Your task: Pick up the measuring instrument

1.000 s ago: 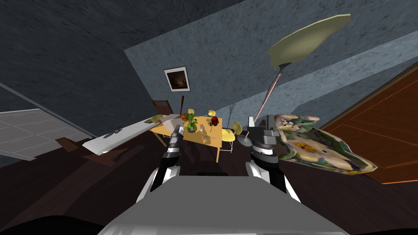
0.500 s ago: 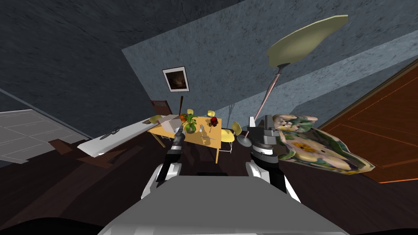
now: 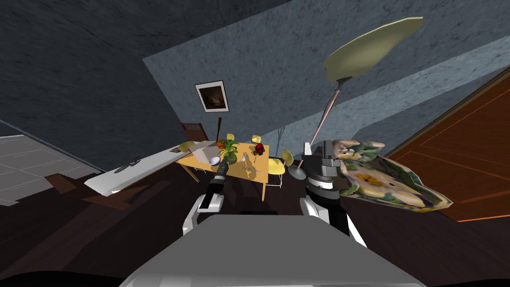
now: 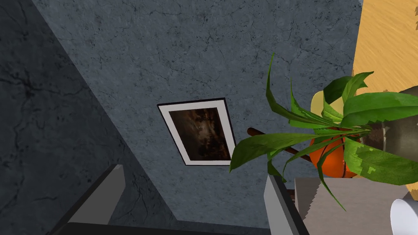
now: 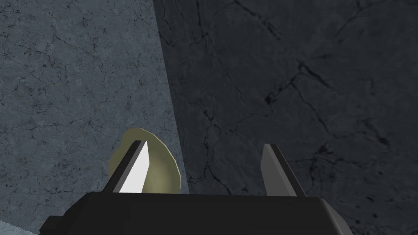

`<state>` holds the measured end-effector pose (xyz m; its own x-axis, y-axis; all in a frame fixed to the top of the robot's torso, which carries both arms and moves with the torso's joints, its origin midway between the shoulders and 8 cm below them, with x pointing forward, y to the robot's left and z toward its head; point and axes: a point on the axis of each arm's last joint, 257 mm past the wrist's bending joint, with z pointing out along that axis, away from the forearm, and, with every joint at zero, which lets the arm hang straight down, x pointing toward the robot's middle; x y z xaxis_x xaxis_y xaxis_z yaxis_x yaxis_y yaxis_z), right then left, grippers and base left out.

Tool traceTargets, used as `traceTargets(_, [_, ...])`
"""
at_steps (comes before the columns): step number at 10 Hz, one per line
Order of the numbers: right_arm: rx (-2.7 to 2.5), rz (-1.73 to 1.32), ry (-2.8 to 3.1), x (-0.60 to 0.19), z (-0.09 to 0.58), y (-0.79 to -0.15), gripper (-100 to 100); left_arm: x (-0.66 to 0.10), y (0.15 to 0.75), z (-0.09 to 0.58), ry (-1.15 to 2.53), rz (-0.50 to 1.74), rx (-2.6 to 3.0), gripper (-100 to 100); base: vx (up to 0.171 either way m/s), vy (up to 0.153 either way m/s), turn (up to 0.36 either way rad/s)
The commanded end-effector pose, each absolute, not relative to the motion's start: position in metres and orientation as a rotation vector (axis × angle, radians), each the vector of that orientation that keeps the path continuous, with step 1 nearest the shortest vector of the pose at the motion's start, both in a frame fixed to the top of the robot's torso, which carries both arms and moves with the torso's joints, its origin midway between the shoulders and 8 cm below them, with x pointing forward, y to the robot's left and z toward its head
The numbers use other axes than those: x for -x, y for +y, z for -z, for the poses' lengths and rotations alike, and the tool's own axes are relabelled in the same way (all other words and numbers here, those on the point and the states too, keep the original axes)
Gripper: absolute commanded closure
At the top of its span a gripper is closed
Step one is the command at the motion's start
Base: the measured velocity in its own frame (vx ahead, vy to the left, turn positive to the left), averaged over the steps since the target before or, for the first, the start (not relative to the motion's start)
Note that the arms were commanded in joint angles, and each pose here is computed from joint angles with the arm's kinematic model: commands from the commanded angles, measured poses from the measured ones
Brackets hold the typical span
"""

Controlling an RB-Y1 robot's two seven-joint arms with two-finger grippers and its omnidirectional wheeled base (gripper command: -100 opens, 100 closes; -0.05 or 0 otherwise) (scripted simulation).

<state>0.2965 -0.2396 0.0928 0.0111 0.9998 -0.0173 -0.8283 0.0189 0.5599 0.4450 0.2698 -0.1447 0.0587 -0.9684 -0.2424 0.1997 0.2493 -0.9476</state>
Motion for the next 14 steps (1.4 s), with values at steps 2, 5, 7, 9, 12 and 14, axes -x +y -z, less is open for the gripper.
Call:
traceTargets(2, [-0.454, -1.504, 0.475, -0.296, -0.093, -0.240, 0, -0.459, 0.277, 0.167, 1.196, 1.053, 0.938, -100, 0.026, -0.018, -0.011])
traceTargets(5, [-0.454, -1.504, 0.475, -0.296, -0.093, -0.240, 0, -0.474, 0.283, 0.195, 1.259, 1.005, 0.989, -100, 0.031, -0.026, -0.020])
traceTargets(7, [-0.454, -1.504, 0.475, -0.296, -0.093, -0.240, 0, -0.488, 0.289, 0.223, 1.318, 0.956, 1.038, -100, 0.045, -0.040, -0.031])
traceTargets(9, [-0.454, -1.504, 0.475, -0.296, -0.093, -0.240, 0, -0.494, 0.293, 0.240, 1.355, 0.923, 1.074, -100, 0.050, -0.034, -0.021])
traceTargets(12, [-0.454, -1.504, 0.475, -0.296, -0.093, -0.240, 0, -0.505, 0.300, 0.269, 1.416, 0.866, 1.135, -100, 0.023, -0.019, -0.015])
traceTargets(14, [-0.454, -1.504, 0.475, -0.296, -0.093, -0.240, 0, -0.509, 0.303, 0.289, 1.454, 0.830, 1.175, -100, 0.041, -0.027, -0.025])
